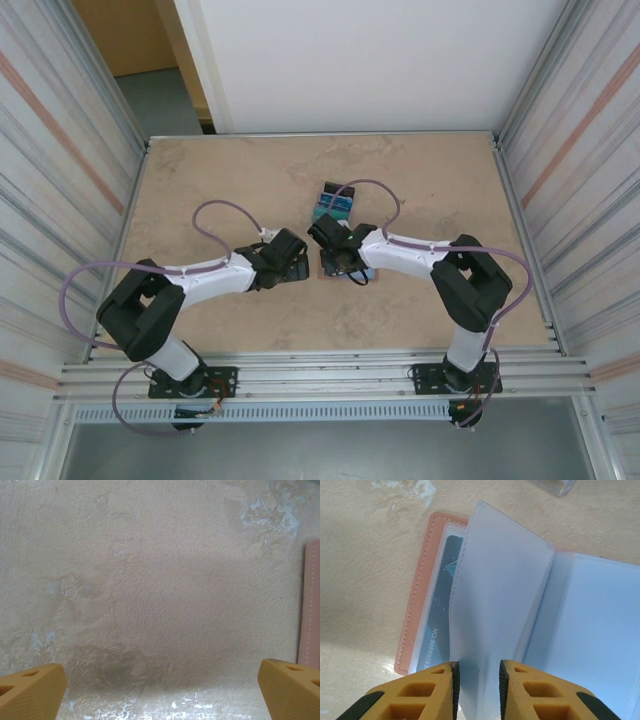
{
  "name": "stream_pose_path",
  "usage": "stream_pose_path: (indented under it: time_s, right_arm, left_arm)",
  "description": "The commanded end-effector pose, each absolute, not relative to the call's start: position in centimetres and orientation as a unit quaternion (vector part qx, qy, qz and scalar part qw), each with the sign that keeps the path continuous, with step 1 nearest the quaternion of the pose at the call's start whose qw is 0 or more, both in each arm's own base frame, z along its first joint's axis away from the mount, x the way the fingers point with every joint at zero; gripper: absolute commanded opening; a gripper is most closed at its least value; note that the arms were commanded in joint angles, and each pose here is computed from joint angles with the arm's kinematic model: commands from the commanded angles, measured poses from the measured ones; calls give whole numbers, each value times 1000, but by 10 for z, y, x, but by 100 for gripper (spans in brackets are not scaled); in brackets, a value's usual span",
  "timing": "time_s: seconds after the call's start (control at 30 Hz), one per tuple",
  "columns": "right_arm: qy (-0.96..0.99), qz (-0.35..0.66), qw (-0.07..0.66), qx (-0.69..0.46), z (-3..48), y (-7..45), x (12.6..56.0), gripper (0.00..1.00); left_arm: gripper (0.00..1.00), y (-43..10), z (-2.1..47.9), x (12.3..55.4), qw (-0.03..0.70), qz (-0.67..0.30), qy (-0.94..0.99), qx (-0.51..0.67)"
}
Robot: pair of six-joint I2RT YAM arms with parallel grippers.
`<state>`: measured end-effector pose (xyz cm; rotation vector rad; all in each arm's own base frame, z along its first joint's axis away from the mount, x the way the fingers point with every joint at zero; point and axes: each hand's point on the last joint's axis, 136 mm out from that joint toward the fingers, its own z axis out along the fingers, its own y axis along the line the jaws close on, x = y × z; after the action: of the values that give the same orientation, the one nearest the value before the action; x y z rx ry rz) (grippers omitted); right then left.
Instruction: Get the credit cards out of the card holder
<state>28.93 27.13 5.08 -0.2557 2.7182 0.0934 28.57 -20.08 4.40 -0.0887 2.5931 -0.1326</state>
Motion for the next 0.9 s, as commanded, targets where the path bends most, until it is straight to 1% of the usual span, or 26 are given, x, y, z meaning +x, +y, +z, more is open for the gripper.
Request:
stream_pose_path:
  time_s: [0.0, 0.27, 0.53, 0.63, 0.67, 0.77, 0.87]
  right_arm:
    - [975, 7, 213, -61, 56, 249, 291, 29]
    - [971, 10, 236, -36, 66, 234, 293, 33]
    - [973, 23, 228, -10, 59, 213, 300, 32]
    - [972, 69, 221, -30, 58, 226, 297, 39]
    - [970, 80, 224, -42, 61, 232, 296, 39]
    - [965, 75, 239, -80, 68, 246, 292, 40]
    - [963, 68, 240, -102, 71, 256, 288, 48]
  left_arm:
    - [99, -207, 55, 297, 287, -53, 956, -42]
    - [99, -219, 61, 302, 290, -62, 955, -27]
    - [99, -236, 65, 306, 292, -69, 954, -13]
    - [99, -239, 64, 307, 288, -68, 955, -12]
    - [99, -239, 64, 307, 287, -67, 955, -14]
    - [99, -237, 62, 305, 282, -70, 956, -31]
    - [99, -229, 60, 304, 275, -70, 957, -57]
